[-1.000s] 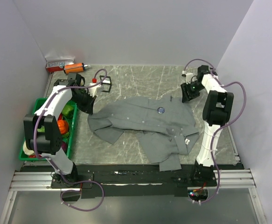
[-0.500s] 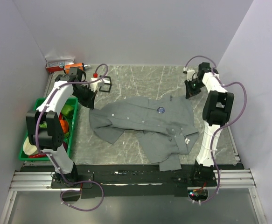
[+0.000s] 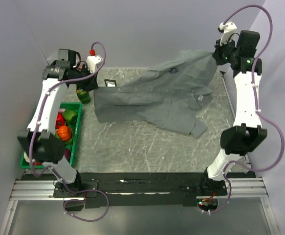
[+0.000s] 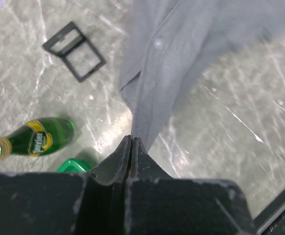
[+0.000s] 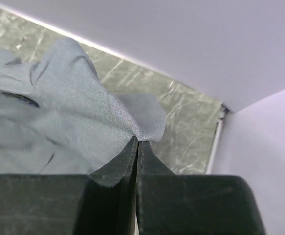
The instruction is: Remove the brooch from the garment
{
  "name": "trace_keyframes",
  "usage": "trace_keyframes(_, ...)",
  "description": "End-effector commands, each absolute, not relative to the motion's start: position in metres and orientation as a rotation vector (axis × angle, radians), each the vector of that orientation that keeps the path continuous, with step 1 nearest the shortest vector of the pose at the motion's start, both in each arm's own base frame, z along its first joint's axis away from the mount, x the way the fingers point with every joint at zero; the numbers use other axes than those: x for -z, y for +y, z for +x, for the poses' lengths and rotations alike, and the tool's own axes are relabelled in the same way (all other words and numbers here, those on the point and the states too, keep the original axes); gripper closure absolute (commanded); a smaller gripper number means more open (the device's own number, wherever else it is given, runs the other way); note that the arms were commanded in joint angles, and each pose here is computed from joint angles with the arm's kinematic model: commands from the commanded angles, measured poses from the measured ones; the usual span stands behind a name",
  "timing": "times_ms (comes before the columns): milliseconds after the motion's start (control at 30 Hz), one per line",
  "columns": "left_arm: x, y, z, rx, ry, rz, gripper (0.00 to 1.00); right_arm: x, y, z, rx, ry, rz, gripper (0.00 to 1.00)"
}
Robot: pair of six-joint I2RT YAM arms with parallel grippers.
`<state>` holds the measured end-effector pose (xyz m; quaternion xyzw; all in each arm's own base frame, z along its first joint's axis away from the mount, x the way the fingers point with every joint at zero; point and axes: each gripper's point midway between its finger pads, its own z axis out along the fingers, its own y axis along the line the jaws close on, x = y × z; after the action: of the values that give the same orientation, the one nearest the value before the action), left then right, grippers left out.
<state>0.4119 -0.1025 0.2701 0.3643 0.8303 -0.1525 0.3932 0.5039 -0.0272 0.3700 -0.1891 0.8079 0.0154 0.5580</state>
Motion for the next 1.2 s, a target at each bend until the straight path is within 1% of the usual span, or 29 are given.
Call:
trace_keyframes(0,-0.273,-0.112,0.325,0.526,2.142,1.054,0.99,-0.339,-0.028,0.466,-0.045,2.015,-0.499,1.0)
trace_keyframes(33,-0.259,-0.111,0.304,0.567,2.191,1.082,0.99,-0.303,-0.025,0.452,-0.079,2.097,-0.514,1.0)
trace_keyframes(67,-0.229,-0.109,0.278,0.631,2.284,1.096,0.99,-0.305,-0.022,0.433,-0.065,2.085,-0.559,1.0)
trace_keyframes(100,-0.226,-0.108,0.258,0.637,2.285,1.113,0.99,-0.291,-0.02,0.42,-0.074,2.113,-0.585,1.0)
trace_keyframes(133,-0.203,-0.106,0.232,0.691,2.35,1.141,0.99,-0.251,-0.016,0.399,-0.119,2.206,-0.599,1.0)
trace_keyframes(167,-0.205,-0.106,0.217,0.687,2.321,1.159,0.99,-0.247,-0.014,0.381,-0.112,2.206,-0.638,1.0)
trace_keyframes(200,-0.201,-0.106,0.207,0.695,2.32,1.179,0.96,-0.208,-0.01,0.354,-0.164,2.308,-0.67,1.0)
trace_keyframes(233,-0.194,-0.104,0.199,0.694,2.317,1.209,0.7,-0.195,-0.01,0.342,-0.158,2.328,-0.719,1.0)
trace_keyframes(267,-0.198,-0.102,0.199,0.651,2.289,1.211,0.59,-0.189,-0.01,0.331,-0.146,2.33,-0.739,1.0)
trace_keyframes(300,-0.201,-0.102,0.205,0.62,2.261,1.21,0.51,-0.165,-0.011,0.318,-0.153,2.378,-0.75,1.0)
trace_keyframes(333,-0.208,-0.103,0.215,0.585,2.231,1.187,0.42,-0.157,-0.012,0.313,-0.149,2.387,-0.766,1.0)
trace_keyframes(367,-0.216,-0.102,0.243,0.493,2.156,1.16,0.38,-0.152,-0.013,0.31,-0.137,2.387,-0.782,1.0)
trace_keyframes(433,-0.231,-0.103,0.276,0.416,2.107,1.066,0.3,-0.139,-0.015,0.309,-0.141,2.419,-0.794,1.0)
trace_keyframes(467,-0.24,-0.106,0.314,0.353,2.035,1.016,0.28,-0.138,-0.016,0.311,-0.141,2.426,-0.79,1.0)
trace_keyframes(500,-0.239,-0.102,0.332,0.304,2.066,0.93,0.28,-0.145,-0.018,0.319,-0.126,2.42,-0.776,1.0)
trace_keyframes(533,-0.248,-0.103,0.351,0.276,2.04,0.899,0.29,-0.141,-0.019,0.322,-0.142,2.45,-0.759,1.0)
trace_keyframes(567,-0.233,-0.105,0.374,0.276,2.076,0.872,0.29,-0.143,-0.019,0.325,-0.147,2.45,-0.756,1.0)
trace_keyframes(633,-0.23,-0.108,0.397,0.293,2.109,0.83,0.31,-0.151,-0.018,0.335,-0.164,2.437,-0.74,1.0)
trace_keyframes(667,-0.202,-0.111,0.408,0.327,2.183,0.838,0.33,-0.153,-0.017,0.339,-0.167,2.431,-0.735,1.0)
trace_keyframes(733,-0.181,-0.113,0.419,0.354,2.252,0.821,0.37,-0.157,-0.017,0.346,-0.172,2.424,-0.721,1.0)
trace_keyframes(767,-0.148,-0.114,0.424,0.38,2.335,0.822,0.41,-0.158,-0.016,0.348,-0.175,2.423,-0.716,1.0)
trace_keyframes(833,-0.129,-0.118,0.43,0.408,2.41,0.805,0.48,-0.158,-0.016,0.351,-0.192,2.433,-0.686,1.0)
trace_keyframes(867,-0.109,-0.119,0.433,0.428,2.46,0.787,0.48,-0.159,-0.014,0.352,-0.205,2.433,-0.682,1.0)
trace_keyframes(1000,-0.095,-0.122,0.442,0.433,2.478,0.694,0.45,-0.161,-0.01,0.352,-0.222,2.432,-0.656,1.0)
trace_keyframes(1133,-0.079,-0.115,0.427,0.406,2.501,0.737,0.43,-0.158,-0.007,0.352,-0.227,2.435,-0.648,1.0)
trace_keyframes(1167,-0.078,-0.11,0.427,0.367,2.496,0.741,0.43,-0.158,-0.007,0.352,-0.229,2.437,-0.645,1.0)
